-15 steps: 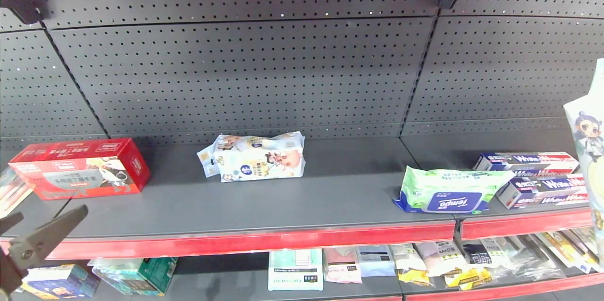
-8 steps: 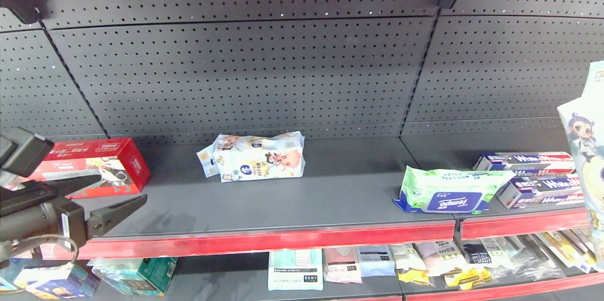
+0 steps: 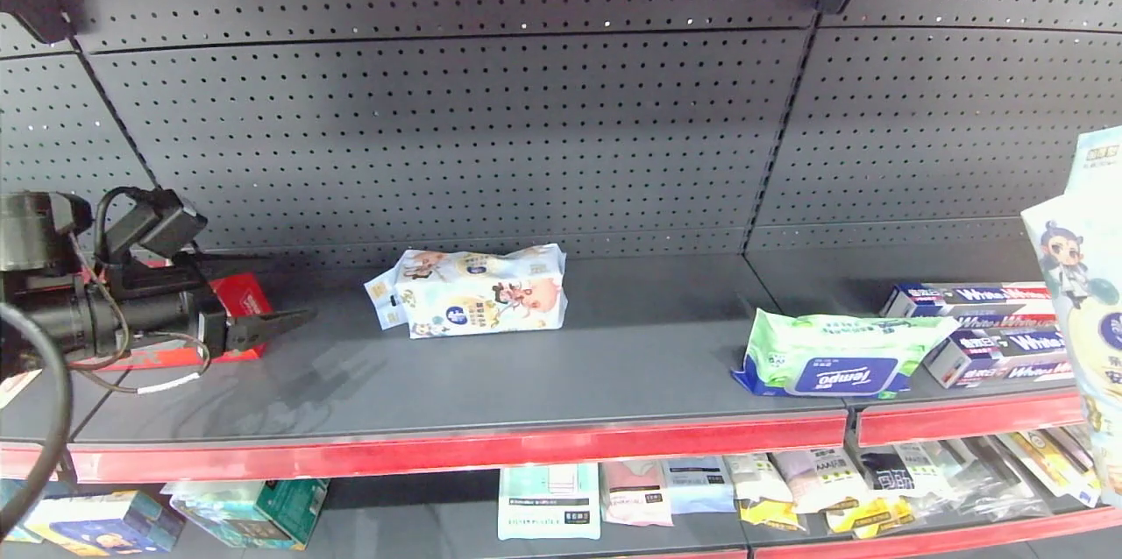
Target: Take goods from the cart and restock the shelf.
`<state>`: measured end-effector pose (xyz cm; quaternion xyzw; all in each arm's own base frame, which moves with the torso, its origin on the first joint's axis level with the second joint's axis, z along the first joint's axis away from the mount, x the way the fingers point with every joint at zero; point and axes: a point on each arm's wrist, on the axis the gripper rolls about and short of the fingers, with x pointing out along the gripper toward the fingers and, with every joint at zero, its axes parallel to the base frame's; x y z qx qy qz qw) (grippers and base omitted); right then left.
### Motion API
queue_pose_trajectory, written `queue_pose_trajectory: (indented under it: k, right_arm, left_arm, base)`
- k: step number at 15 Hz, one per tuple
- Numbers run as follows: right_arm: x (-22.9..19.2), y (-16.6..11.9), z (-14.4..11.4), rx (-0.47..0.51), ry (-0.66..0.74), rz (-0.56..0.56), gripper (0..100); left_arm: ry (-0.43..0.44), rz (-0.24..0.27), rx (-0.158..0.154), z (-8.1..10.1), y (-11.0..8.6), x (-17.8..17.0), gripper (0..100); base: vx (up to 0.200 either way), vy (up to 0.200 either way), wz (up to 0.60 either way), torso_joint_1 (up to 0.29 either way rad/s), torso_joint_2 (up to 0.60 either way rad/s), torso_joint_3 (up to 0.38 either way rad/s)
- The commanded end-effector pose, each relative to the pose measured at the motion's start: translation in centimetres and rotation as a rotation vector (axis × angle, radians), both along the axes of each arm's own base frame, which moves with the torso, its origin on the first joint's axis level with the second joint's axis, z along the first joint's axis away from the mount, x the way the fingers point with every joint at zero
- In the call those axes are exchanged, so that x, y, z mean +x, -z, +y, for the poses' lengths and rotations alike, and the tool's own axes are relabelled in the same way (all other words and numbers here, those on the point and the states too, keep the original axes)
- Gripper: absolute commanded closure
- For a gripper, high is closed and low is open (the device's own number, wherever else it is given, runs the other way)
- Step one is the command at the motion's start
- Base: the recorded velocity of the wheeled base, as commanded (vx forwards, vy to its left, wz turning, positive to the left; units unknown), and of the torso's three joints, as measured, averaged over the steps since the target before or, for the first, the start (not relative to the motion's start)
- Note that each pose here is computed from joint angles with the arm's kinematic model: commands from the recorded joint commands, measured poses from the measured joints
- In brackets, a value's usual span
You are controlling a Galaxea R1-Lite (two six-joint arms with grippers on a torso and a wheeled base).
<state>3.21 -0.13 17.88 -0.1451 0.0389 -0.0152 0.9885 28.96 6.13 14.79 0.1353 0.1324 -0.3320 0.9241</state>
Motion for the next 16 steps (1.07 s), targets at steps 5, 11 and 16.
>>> queue_pose_trajectory:
  k: [5, 11, 16]
  right_arm:
    - [0.5, 0.1, 0.0, -0.001, 0.001, 0.03, 100]
    - [0.7, 0.2, 0.0, -0.003, 0.003, 0.043, 100]
    - [0.8, 0.2, 0.0, -0.009, 0.003, 0.048, 100]
  left_arm:
    - [0.12, 0.029, -0.022, 0.0, 3.4, 4.6, 0]
    - [0.259, -0.008, -0.017, -3.2, 3.8, 6.9, 0]
    - [0.298, -0.057, -0.002, -4.6, 3.6, 10.1, 0]
  base:
    - [0.0, 0.0, 0.0, 0.0, 0.0, 0.0]
    - [0.0, 0.0, 0.0, 0.0, 0.0, 0.0]
    - [0.0, 0.0, 0.0, 0.0, 0.0, 0.0]
